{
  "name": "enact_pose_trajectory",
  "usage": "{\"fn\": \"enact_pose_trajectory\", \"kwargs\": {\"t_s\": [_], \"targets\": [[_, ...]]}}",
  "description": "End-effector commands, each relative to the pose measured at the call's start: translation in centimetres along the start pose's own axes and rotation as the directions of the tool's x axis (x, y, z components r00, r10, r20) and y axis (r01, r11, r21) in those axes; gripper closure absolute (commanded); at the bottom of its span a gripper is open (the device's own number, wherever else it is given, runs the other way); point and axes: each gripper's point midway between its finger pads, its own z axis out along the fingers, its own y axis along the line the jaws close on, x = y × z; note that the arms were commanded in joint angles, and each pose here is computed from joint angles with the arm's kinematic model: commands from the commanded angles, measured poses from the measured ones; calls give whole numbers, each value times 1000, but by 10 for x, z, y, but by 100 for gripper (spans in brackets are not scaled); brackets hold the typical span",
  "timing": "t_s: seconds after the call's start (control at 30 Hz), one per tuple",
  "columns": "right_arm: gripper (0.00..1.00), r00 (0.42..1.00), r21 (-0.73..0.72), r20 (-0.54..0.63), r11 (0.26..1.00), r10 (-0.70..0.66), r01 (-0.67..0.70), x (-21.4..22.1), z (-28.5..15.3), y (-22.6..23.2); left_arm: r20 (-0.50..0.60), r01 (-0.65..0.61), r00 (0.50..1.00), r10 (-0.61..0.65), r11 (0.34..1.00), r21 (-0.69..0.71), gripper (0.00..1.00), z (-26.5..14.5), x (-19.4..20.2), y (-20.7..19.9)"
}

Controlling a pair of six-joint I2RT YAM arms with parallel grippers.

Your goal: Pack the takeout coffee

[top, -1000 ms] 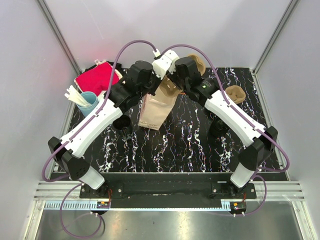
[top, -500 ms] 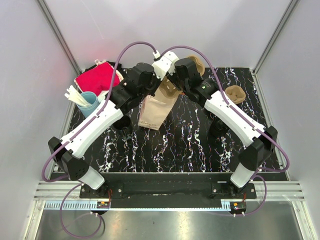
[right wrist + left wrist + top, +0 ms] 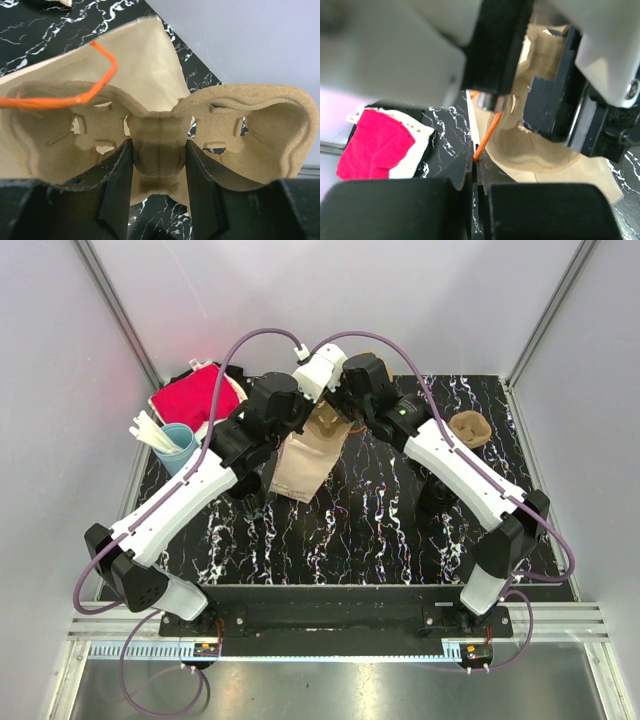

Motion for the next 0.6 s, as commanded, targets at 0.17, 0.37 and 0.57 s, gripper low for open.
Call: {"fn": "enact_pose_trajectory", "kwargs": {"t_s": [0.17, 0.37, 0.57], "targets": [[58, 995, -188, 95, 982, 9, 9, -22, -12, 33, 144, 298, 954, -264, 890, -345, 98, -16, -11, 108], [58, 994, -251, 111, 968, 12, 16, -22, -10, 43, 120, 316, 949, -292, 867, -385, 98, -13, 2, 122], [60, 991, -242, 113, 970, 66, -37, -27, -5, 31, 92, 320, 947, -308, 877, -359, 98, -11, 14, 127]]}}
